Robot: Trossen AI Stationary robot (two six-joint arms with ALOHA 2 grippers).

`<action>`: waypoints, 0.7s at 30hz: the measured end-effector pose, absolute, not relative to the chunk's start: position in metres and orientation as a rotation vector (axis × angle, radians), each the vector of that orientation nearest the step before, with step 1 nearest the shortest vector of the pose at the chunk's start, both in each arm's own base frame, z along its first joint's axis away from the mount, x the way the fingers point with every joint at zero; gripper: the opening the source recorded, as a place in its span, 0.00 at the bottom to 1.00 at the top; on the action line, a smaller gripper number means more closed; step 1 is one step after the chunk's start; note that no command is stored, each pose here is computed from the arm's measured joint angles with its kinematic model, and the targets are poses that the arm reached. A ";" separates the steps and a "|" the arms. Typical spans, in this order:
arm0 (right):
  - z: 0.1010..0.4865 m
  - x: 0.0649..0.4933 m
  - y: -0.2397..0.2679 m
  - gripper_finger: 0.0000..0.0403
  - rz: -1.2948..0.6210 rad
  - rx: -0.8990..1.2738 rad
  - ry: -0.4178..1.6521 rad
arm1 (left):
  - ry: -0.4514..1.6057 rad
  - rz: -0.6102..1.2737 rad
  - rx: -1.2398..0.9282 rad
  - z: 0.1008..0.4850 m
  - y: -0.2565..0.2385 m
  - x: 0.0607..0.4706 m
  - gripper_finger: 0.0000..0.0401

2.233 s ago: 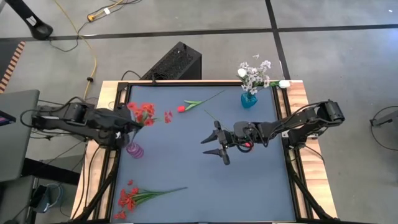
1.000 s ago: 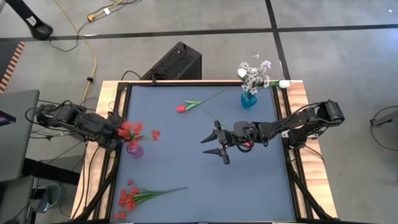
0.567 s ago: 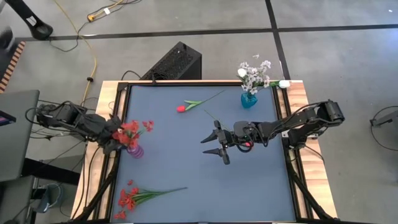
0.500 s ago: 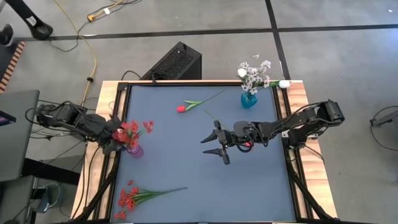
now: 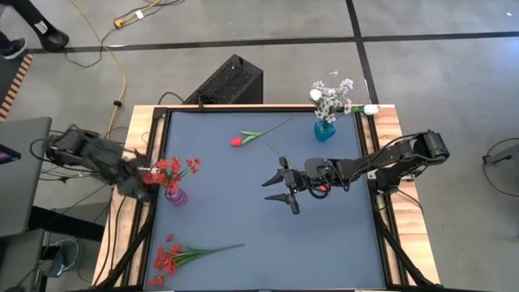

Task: Sort flowers into vase by color
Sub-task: Put the right red flower into the purple vase

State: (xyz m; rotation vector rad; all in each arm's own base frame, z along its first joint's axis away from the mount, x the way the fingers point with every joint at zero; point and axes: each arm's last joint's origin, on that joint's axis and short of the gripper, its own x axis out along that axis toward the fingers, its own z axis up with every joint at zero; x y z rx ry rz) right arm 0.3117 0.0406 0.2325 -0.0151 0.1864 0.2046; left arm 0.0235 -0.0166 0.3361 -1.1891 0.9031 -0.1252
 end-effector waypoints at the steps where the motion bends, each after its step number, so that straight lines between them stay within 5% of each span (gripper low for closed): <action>1: 0.233 0.312 0.041 0.56 0.204 -0.015 0.186 | 0.845 -0.133 -1.170 0.346 -0.015 0.020 0.43; 9: 0.233 0.312 0.038 0.56 0.199 -0.040 0.183 | 0.398 -0.019 -0.762 0.403 0.004 -0.003 0.39; 14: 0.233 0.313 0.032 0.56 0.178 -0.038 0.183 | 0.177 0.337 -0.515 0.411 0.017 -0.004 0.37; 21: 0.230 0.313 0.016 0.56 0.128 -0.022 0.221 | 0.138 0.719 -0.279 0.393 0.020 0.016 0.35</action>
